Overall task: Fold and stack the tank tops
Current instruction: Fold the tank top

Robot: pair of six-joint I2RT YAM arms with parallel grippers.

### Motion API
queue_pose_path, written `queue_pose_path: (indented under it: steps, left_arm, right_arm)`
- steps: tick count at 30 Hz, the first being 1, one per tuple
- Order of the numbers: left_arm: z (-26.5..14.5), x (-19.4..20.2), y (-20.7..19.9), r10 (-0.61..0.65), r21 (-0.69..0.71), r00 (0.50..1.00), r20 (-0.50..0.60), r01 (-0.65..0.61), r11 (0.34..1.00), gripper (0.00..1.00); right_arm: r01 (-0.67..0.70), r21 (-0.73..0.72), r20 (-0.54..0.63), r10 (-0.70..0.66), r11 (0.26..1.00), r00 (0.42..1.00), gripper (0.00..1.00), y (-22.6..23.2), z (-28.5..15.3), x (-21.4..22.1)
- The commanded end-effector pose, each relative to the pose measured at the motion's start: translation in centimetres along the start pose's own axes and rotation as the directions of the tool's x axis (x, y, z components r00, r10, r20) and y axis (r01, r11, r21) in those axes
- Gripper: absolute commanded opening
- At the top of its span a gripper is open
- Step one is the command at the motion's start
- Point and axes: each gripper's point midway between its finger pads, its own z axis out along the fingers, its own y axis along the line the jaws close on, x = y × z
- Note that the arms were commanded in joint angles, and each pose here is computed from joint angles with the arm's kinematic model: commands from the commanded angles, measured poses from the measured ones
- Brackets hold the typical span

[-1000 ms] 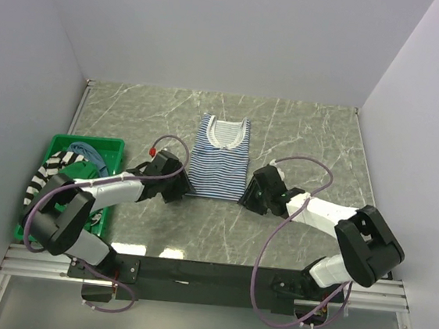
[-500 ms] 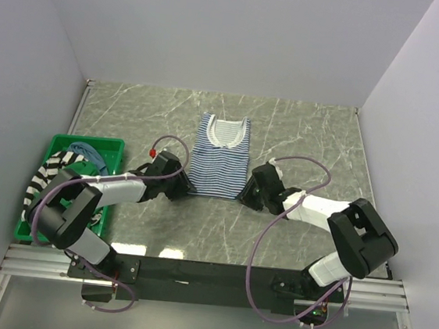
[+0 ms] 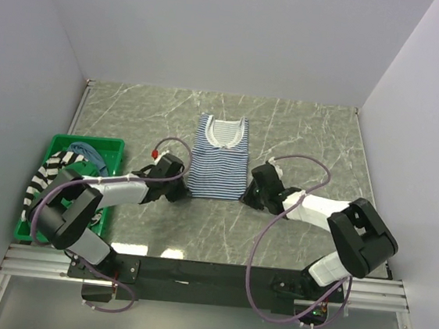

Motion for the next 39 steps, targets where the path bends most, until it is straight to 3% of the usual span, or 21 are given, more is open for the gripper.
queue_pose_path:
  steps: [1, 8, 13, 15, 21, 24, 26, 34, 39]
  left_arm:
    - [-1.7, 1.5, 1.4, 0.046, -0.053, 0.999, -0.006, -0.046, 0.998, 0.01]
    - [-6.5, 6.2, 1.7, 0.048, -0.011, 0.999, -0.026, -0.048, 0.999, 0.01]
    - [-11.2, 9.6, 0.3, 0.011, 0.100, 0.999, -0.053, -0.006, 0.995, 0.01]
    - [-12.4, 10.3, 0.7, 0.024, 0.078, 0.998, -0.059, -0.019, 0.997, 0.00]
    - [-15.7, 6.8, -3.9, 0.034, 0.154, 0.998, 0.057, -0.043, 0.987, 0.00]
    - [-16.1, 4.3, -6.1, 0.056, 0.164, 0.990, 0.132, -0.077, 0.983, 0.01]
    - [-15.6, 3.4, -7.1, 0.067, 0.169, 0.990, 0.127, -0.088, 0.982, 0.01]
    - [-12.4, -7.3, -11.0, 0.030, 0.224, 0.968, 0.250, -0.087, 0.971, 0.00]
    - [-8.9, -14.3, -14.5, 0.012, 0.258, 0.957, 0.291, -0.090, 0.962, 0.01]
  right_arm:
    - [0.083, 0.036, 0.008, -0.084, 0.996, 0.996, 0.00, -1.0, -1.9, 1.0]
    - [0.178, -0.039, -0.070, -0.180, 0.983, 0.981, 0.00, -1.3, -6.7, 7.8]
    - [0.160, -0.128, -0.059, -0.169, 0.979, 0.984, 0.00, -0.3, -10.8, 10.3]
    - [0.156, -0.154, -0.047, -0.165, 0.976, 0.985, 0.00, 0.4, -12.3, 10.1]
    - [0.161, -0.191, 0.090, -0.146, 0.968, 0.985, 0.00, 3.5, -15.8, 5.8]
    - [0.171, -0.185, 0.124, -0.150, 0.968, 0.981, 0.00, 5.0, -16.3, 3.7]
    - [0.170, -0.204, 0.139, -0.144, 0.964, 0.980, 0.00, 6.2, -16.3, 1.7]
    - [0.195, -0.208, 0.187, -0.157, 0.958, 0.970, 0.00, 9.4, -13.4, -7.5]
    - [0.142, -0.146, 0.172, -0.116, 0.979, 0.978, 0.00, 9.7, -8.3, -14.7]
